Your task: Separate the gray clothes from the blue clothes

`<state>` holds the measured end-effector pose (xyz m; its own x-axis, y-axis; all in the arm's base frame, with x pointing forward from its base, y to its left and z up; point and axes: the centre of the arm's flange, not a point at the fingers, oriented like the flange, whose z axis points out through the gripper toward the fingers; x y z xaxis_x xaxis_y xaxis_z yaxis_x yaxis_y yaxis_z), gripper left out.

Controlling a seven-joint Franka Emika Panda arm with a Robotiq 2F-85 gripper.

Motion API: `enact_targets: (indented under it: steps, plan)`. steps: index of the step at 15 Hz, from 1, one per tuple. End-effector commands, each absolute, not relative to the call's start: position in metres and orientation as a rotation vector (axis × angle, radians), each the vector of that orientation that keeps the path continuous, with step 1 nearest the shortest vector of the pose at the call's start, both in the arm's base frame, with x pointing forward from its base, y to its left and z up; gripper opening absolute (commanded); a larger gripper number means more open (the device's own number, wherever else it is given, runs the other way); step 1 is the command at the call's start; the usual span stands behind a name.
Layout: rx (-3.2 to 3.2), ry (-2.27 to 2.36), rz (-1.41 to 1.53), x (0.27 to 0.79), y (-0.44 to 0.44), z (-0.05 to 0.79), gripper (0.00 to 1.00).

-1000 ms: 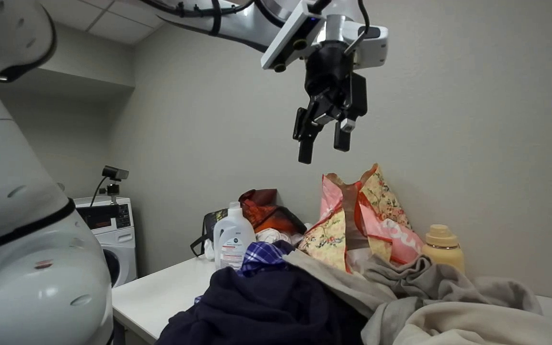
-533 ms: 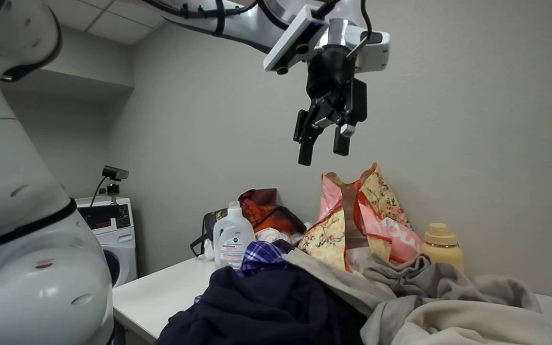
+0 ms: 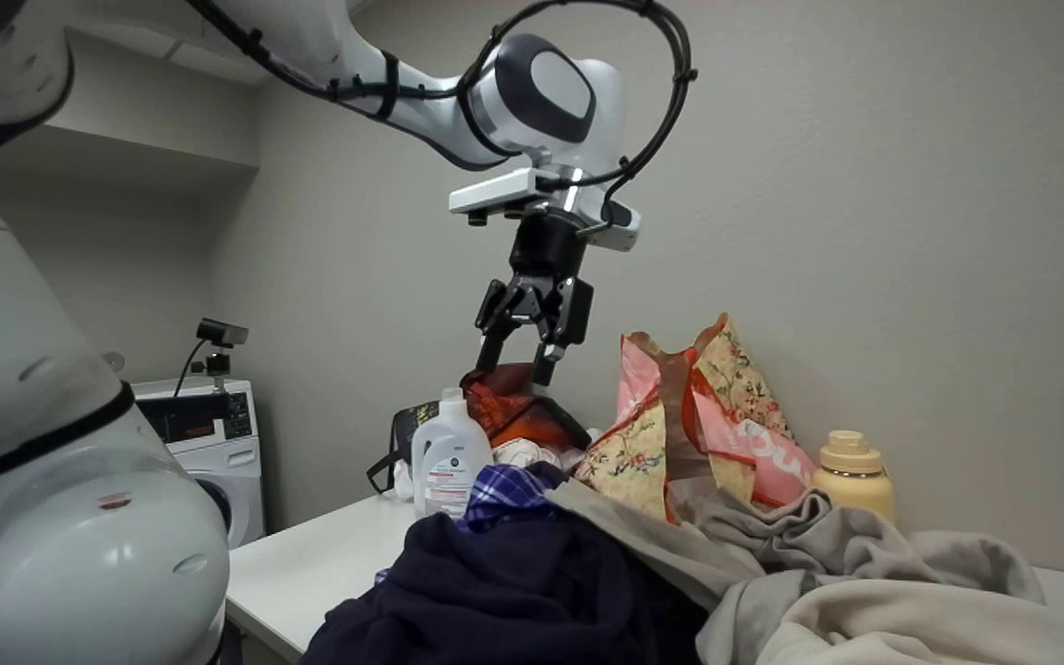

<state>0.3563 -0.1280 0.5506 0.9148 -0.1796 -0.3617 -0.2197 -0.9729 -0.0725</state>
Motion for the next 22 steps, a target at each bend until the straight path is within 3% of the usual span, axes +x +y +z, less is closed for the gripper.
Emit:
enact_targets:
  steps: [1,10,20,21,22]
  plan:
    - [-2.959,0.188,0.455,0.343,-0.080,0.509,1.00]
    - [-2.945,0.082,0.364,0.332,-0.003,0.397,1.00]
    - [-2.988,0.236,0.222,0.321,0.031,0.331,1.00]
    - [-2.997,0.243,0.210,0.322,0.032,0.330,0.75]
    - [-3.000,0.255,0.204,0.323,0.031,0.330,0.74]
